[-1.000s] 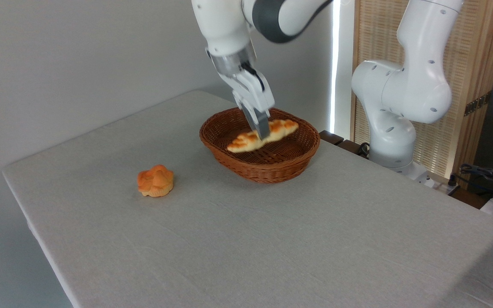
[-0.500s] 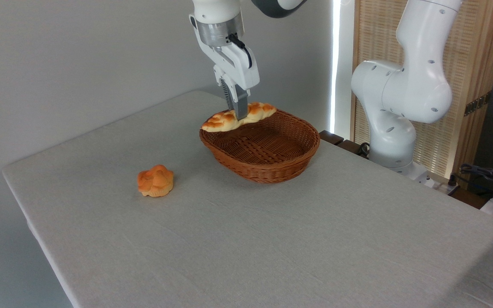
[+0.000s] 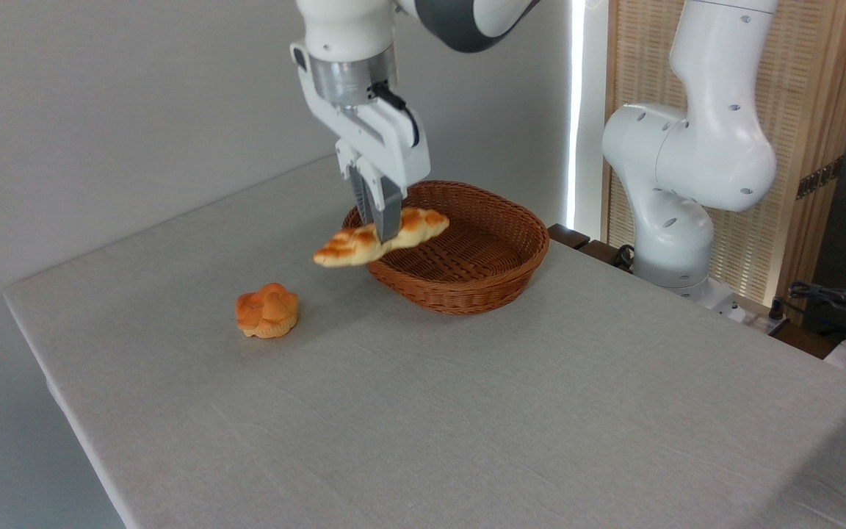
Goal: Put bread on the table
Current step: 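Lift the braided loaf out of the basket and carry it beside the roll, then lower the loaf onto the table and open the gripper to release it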
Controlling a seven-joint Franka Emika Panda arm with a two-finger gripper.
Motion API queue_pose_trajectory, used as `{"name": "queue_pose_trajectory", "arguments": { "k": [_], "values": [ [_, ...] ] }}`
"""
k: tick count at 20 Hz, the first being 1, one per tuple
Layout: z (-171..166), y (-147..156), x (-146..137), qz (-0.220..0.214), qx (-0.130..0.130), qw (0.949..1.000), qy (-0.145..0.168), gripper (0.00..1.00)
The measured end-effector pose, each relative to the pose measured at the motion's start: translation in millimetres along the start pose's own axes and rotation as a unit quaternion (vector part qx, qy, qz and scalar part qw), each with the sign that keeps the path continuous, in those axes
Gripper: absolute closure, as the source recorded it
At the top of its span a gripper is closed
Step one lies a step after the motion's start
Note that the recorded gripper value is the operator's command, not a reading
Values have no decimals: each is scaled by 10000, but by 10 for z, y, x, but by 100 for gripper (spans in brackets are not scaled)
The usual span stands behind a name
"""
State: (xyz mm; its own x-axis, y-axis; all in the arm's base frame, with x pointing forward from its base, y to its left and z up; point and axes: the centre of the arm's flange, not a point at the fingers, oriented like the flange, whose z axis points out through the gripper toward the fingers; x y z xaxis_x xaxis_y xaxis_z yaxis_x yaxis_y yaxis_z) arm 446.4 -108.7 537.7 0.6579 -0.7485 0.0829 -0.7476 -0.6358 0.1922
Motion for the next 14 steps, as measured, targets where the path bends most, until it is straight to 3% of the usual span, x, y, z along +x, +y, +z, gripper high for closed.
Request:
{"name": "queue_pose_trajectory", "arguments": {
  "k": [4,10,14],
  "values": [
    [23,-367,106,-121,223,9996,131,92],
    [377,-740,287,-245,350,9987,267,90],
    [524,-824,330,-272,315,9989,226,79]
  ]
}}
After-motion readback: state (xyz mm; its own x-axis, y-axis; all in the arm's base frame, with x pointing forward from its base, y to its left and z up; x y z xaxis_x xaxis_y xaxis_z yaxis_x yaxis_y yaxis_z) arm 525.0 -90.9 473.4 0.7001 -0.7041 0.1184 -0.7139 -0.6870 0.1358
